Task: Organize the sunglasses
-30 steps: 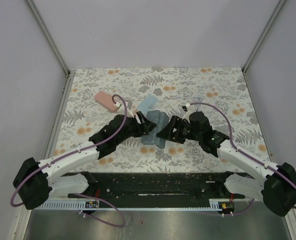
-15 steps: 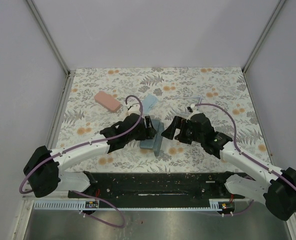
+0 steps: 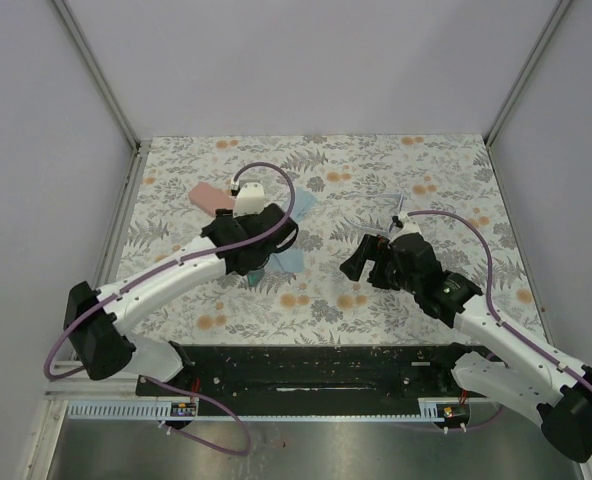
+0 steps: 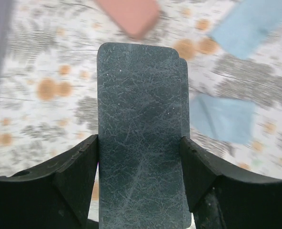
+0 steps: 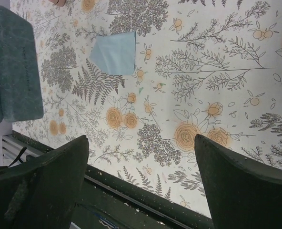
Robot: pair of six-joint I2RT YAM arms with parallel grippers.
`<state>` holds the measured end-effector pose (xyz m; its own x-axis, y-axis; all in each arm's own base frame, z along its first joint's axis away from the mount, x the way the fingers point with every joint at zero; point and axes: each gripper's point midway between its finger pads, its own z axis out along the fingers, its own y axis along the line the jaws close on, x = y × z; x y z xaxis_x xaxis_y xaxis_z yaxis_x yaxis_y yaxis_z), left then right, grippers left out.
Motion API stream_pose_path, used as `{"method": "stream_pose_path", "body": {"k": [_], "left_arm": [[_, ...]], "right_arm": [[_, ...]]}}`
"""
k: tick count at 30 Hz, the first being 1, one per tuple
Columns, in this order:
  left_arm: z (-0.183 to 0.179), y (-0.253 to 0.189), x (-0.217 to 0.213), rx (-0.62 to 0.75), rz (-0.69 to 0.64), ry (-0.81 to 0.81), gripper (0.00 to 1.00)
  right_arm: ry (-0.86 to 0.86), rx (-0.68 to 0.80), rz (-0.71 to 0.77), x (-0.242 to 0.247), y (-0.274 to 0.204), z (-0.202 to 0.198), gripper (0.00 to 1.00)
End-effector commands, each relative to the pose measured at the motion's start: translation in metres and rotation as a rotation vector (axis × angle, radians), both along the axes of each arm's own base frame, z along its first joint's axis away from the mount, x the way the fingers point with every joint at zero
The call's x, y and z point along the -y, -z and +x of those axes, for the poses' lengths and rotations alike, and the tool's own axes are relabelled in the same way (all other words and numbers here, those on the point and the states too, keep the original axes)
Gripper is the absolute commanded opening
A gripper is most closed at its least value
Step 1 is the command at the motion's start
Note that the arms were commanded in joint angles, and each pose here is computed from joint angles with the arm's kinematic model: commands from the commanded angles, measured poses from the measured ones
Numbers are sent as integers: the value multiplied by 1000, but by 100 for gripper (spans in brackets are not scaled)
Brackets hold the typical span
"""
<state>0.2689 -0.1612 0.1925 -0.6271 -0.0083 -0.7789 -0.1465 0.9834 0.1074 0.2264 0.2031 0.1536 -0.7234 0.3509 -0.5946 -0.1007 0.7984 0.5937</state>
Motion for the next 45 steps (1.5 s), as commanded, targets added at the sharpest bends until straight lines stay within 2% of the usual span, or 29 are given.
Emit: {"method": "stream_pose_path", "body": {"k": [1,6,9,11,12,13,14,15,16,20,25,28,35,41,45], "left_arm": [[3,-19,-57,43,351,-171,33],[11,8,-51,-38,503,-179,33],[15,28,-45,-76,551,-186,34],[18,37,-38,-97,552,-184,40],[19,41,-36,-112,548,-181,52],[20,45,-33,-128,548,-173,72],[20,47,-28,-138,535,-162,85],[21,50,-24,-150,516,-155,95],[22,53,-19,-160,493,-138,98],[24,69,10,-222,312,-20,99],[25,63,42,-248,-135,120,99],[26,45,32,-199,-356,135,99],[10,23,-16,-97,-599,84,95],[-2,43,-37,-125,-741,29,83],[-6,51,-45,-125,-780,15,76]], "right_arm": [[34,35,-23,8,-6,5,99],[31,28,-35,9,-5,5,100],[41,25,-36,11,-5,5,100],[45,23,-37,13,-3,3,99],[49,24,-37,13,-4,3,99],[49,19,-40,15,-2,1,99],[51,20,-42,15,-2,1,100],[51,19,-43,16,-2,1,100],[53,15,-48,17,-1,0,100],[57,5,-55,18,4,0,99],[40,-11,-110,19,16,2,99],[10,-16,-152,14,22,8,92],[-125,-84,-223,-22,42,32,63],[-213,-86,-288,-64,53,53,56],[-238,-90,-335,-84,63,70,51]]}}
